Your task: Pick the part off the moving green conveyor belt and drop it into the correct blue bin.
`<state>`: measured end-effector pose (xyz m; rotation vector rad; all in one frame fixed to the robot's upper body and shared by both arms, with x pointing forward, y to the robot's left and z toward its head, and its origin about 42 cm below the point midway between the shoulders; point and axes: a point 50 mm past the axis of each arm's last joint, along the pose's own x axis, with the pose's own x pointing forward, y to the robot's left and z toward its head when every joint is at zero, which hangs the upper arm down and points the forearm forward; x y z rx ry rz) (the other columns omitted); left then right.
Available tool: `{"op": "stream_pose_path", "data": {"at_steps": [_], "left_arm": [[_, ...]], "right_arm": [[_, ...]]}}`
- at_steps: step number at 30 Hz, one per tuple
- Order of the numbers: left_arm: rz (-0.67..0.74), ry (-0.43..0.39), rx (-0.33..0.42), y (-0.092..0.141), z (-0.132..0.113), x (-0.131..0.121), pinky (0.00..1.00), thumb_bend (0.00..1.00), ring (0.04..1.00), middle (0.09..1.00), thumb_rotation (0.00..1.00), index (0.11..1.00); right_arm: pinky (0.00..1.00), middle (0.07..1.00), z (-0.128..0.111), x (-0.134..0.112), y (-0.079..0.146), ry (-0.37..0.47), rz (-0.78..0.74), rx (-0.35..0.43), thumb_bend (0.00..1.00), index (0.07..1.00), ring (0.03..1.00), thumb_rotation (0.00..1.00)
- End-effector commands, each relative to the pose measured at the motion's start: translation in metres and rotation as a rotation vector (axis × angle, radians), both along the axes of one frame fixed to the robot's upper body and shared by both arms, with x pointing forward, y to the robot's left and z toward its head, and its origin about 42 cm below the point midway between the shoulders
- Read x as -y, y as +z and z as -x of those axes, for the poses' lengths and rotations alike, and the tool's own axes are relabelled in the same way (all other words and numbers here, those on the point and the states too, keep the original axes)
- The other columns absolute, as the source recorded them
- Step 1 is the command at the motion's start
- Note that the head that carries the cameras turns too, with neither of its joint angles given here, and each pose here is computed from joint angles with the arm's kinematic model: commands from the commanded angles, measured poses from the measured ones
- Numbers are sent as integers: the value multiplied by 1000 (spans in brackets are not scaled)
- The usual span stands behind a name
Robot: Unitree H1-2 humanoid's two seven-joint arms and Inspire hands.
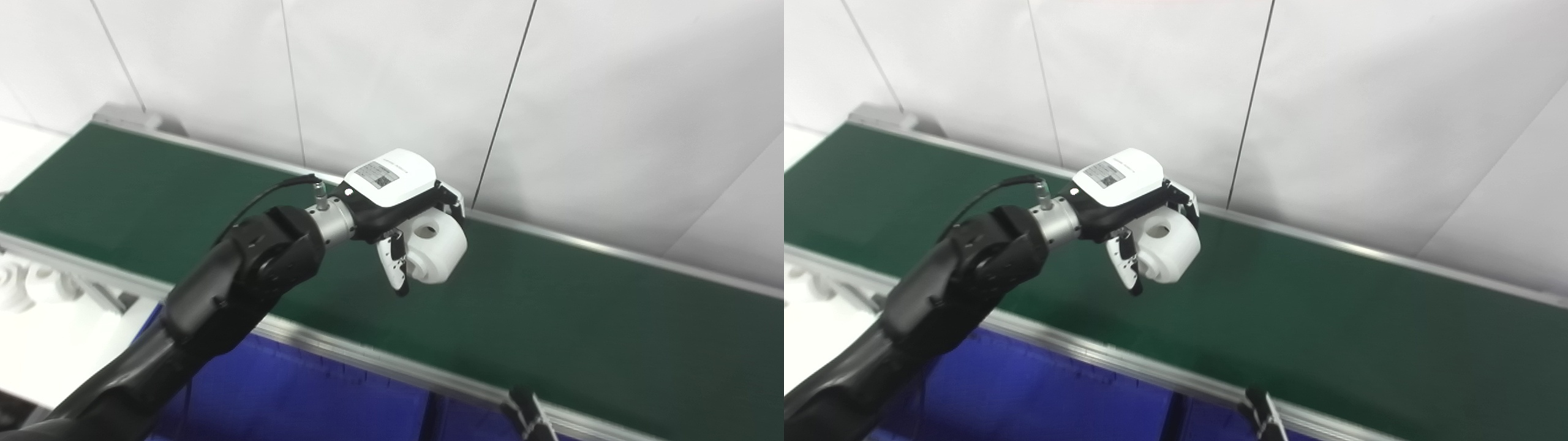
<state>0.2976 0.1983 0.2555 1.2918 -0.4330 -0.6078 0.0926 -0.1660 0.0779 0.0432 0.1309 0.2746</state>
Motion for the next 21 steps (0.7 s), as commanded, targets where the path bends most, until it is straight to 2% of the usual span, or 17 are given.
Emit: {"op": "stream_pose_path", "data": {"at_steps": [1, 4, 5, 6, 8, 10, 11, 12, 16, 18, 21], "left_arm": [[22, 28, 9, 6, 17, -13, 223, 520, 305, 449, 0, 512], [68, 73, -38, -3, 51, -20, 243, 519, 324, 437, 0, 516], [80, 99, -62, -8, 64, -22, 231, 518, 306, 420, 0, 516], [89, 125, -85, -11, 74, -24, 215, 520, 285, 446, 0, 502], [102, 157, -113, -17, 88, -27, 194, 523, 259, 468, 0, 490], [125, 183, -130, -25, 104, -30, 221, 516, 291, 424, 0, 516], [136, 195, -136, -28, 110, -31, 216, 520, 284, 455, 0, 499], [141, 219, -145, -32, 118, -32, 219, 518, 292, 443, 0, 506], [160, 280, -138, -45, 142, -32, 227, 515, 305, 418, 0, 525], [173, 304, -127, -59, 154, -34, 169, 520, 232, 459, 0, 496], [176, 329, -113, -77, 165, -38, 164, 523, 220, 473, 0, 486]], "right_arm": [[999, 963, 2, 2, 13, 6, -19, 11, 840, 955, 932, 1000], [990, 960, 4, 9, 20, 6, -19, 6, 835, 948, 932, 1000], [985, 957, 4, 11, 21, 5, -20, 5, 833, 945, 931, 997], [979, 953, 4, 14, 23, 4, -19, 4, 835, 941, 928, 991], [971, 946, 4, 19, 26, 3, -20, 4, 840, 935, 922, 984], [962, 939, 4, 24, 27, 4, -27, 5, 853, 927, 912, 976], [962, 936, 4, 25, 27, 4, -32, 6, 855, 921, 909, 964], [962, 934, 4, 27, 28, 4, -38, 8, 856, 917, 907, 956], [953, 930, 3, 33, 29, 7, -48, 16, 843, 910, 902, 947], [947, 933, 3, 35, 29, 8, -58, 14, 825, 909, 906, 943], [928, 927, 4, 37, 30, 5, -79, 9, 807, 903, 894, 918]]}}
